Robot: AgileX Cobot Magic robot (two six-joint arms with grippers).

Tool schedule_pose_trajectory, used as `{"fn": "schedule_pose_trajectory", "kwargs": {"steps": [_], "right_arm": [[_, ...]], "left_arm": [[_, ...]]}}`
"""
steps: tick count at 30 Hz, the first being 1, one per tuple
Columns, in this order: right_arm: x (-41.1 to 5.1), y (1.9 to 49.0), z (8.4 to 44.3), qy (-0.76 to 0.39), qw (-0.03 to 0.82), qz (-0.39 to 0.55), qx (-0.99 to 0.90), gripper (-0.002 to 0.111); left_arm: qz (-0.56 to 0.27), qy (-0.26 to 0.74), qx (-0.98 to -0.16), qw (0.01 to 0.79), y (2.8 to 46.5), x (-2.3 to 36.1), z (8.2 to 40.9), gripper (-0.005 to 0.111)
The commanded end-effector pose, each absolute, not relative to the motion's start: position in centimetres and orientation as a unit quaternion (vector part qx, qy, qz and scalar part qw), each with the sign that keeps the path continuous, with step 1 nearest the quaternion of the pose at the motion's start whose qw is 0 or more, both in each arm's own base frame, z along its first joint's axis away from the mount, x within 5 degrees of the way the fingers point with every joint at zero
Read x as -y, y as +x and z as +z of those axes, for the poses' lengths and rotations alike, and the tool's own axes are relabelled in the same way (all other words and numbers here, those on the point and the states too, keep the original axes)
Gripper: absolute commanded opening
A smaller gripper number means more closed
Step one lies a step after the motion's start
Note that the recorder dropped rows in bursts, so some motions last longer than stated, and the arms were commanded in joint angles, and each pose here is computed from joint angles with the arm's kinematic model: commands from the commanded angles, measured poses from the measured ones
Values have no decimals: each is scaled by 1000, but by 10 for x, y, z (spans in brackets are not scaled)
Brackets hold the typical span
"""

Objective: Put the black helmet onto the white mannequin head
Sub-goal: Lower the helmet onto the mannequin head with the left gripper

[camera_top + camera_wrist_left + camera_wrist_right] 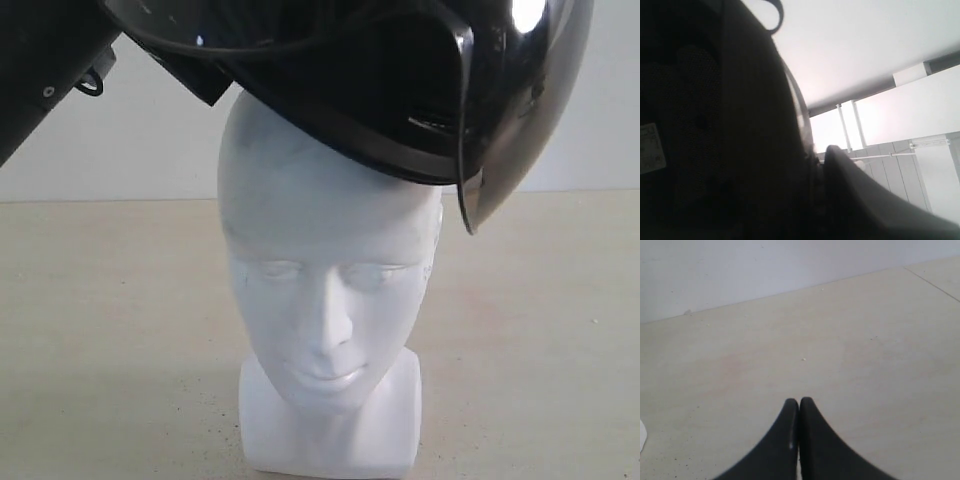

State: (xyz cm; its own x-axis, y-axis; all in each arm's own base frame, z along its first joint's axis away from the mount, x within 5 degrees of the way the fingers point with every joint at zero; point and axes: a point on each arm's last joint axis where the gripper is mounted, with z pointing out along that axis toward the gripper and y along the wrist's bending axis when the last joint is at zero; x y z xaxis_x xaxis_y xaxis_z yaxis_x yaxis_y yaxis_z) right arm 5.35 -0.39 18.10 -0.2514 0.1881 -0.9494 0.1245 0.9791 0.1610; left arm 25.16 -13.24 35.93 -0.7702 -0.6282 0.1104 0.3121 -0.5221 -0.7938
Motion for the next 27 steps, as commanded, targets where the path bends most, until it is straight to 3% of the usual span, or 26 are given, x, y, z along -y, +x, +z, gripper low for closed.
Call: {"fn": "schedule_pose_trajectory", "kwargs": {"steps": [1,27], "right_arm": [[4,53,182,100,611,24,-785,0],[4,53,182,100,611,23,-785,0]], "left_arm": [[-848,-212,-393,284,250,126,356,4],[-834,-269,-395,275,247,118,330,4]]}}
